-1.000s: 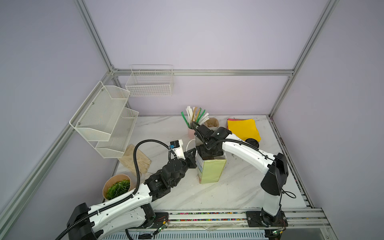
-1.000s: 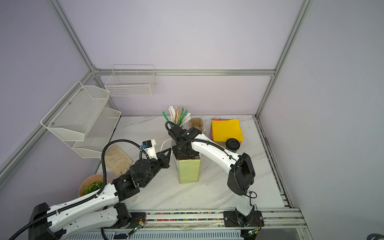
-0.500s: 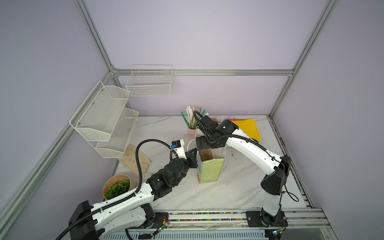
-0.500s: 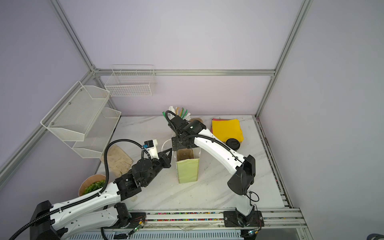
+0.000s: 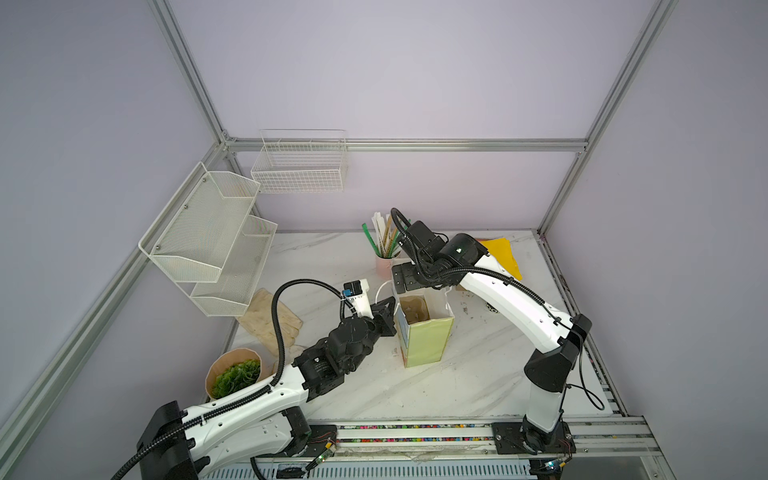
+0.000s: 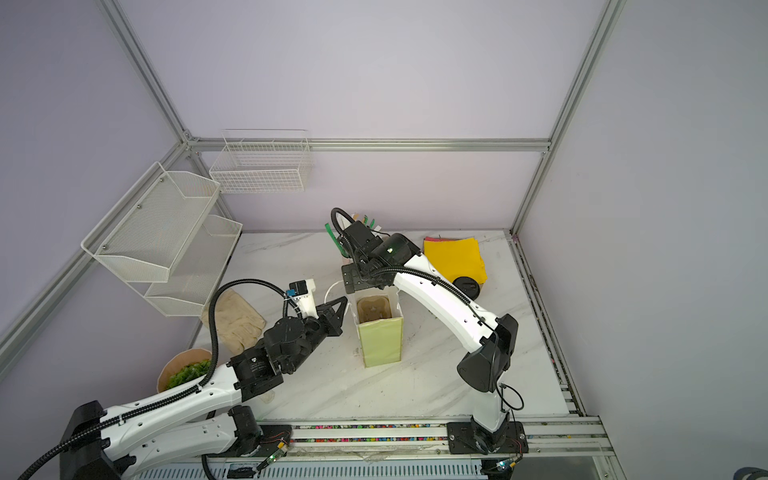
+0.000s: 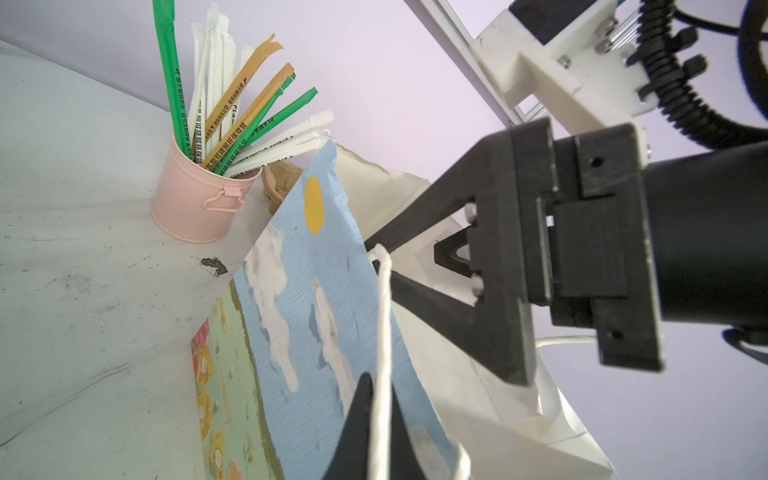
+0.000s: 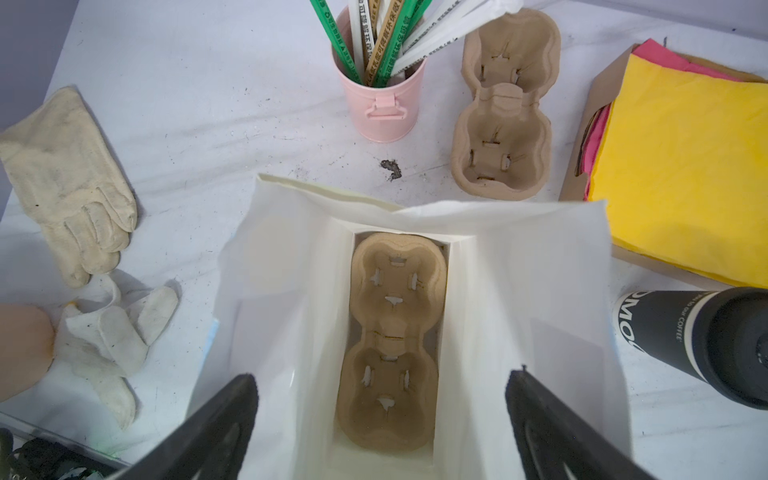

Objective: Pack the takeout coffee
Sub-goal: 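Raise the right gripper out of the bag while the left gripper holds the bag, then move the right gripper toward the black-lidded coffee cup beside the napkins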

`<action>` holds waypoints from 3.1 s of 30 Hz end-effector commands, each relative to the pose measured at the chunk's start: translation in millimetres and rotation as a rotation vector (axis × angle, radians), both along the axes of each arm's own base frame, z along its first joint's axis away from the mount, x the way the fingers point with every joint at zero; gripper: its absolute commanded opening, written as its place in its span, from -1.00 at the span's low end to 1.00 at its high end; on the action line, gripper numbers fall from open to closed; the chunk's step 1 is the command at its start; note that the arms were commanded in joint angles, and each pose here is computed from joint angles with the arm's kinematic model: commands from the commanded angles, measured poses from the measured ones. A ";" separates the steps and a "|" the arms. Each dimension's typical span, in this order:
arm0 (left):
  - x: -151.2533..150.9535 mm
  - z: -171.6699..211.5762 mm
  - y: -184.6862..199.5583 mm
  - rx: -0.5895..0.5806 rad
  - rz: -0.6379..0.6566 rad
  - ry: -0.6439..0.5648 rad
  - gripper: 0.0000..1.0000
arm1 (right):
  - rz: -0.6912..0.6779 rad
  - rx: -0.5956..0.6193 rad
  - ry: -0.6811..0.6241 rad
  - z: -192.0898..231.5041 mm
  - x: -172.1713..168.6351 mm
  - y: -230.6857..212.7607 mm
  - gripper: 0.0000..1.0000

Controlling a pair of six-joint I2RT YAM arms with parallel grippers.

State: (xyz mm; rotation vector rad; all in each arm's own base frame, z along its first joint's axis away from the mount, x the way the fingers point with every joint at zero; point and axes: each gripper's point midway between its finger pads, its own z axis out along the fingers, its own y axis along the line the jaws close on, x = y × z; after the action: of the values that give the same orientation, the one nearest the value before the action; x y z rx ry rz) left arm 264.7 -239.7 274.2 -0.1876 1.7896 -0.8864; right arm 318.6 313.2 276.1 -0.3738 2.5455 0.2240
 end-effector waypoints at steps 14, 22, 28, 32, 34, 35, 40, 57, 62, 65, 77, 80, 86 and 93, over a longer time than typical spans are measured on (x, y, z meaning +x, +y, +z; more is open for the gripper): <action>0.1 22.8 -3.0 -0.064 -0.003 -0.034 -0.96 | 0.059 0.313 -0.260 152.7 -36.8 -31.2 0.86; 1.0 30.1 -10.1 -0.073 -0.025 -0.040 -0.96 | 0.043 0.354 -0.216 138.3 -44.0 -32.0 0.83; 0.9 47.0 -8.7 -0.076 -0.022 -0.074 -0.96 | -0.056 0.229 -0.227 125.3 -37.6 -57.8 0.80; 2.6 52.6 -13.4 -0.078 -0.032 -0.082 -0.96 | -0.124 0.160 -0.244 120.4 -37.7 -79.2 0.80; 3.8 53.9 -16.9 -0.080 -0.039 -0.083 -0.96 | -0.155 0.160 -0.273 129.2 -40.9 -92.2 0.80; 4.2 54.7 -18.2 -0.079 -0.041 -0.083 -0.96 | -0.146 0.169 -0.260 128.0 -43.9 -91.2 0.80; 6.5 58.5 -22.1 -0.072 -0.045 -0.093 -0.96 | -0.089 0.239 -0.197 107.5 -53.8 -75.1 0.80; 9.1 57.8 -24.2 -0.057 -0.039 -0.078 -0.96 | -0.136 0.163 -0.197 91.4 -49.8 -78.9 -0.26; 9.3 58.1 -20.6 -0.051 -0.025 -0.079 -0.96 | -0.156 0.161 -0.218 91.8 -53.8 -91.1 -0.76; 9.5 58.9 -20.3 -0.048 -0.024 -0.080 -0.97 | -0.170 0.177 -0.218 87.8 -55.5 -94.3 -1.00; 8.1 71.5 -17.7 -0.057 -0.022 -0.102 -0.97 | -0.315 0.245 -0.262 76.8 -57.7 -139.1 -1.00; 8.3 83.0 -18.6 -0.061 -0.025 -0.125 -0.97 | -0.340 0.293 -0.259 72.4 -53.5 -145.9 -1.00; 10.2 97.9 -26.3 -0.068 -0.044 -0.149 -0.97 | -0.332 0.373 -0.181 39.8 -43.9 -144.1 -1.00; 13.3 97.8 -32.6 -0.060 -0.052 -0.162 -0.96 | -0.293 0.451 -0.120 16.0 -32.0 -133.3 -1.00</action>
State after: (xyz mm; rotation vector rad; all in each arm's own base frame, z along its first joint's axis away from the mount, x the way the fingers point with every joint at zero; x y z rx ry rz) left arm 278.3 -268.0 322.7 -0.1088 1.7367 -0.9059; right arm 279.5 166.2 279.0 0.1709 2.3568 0.5004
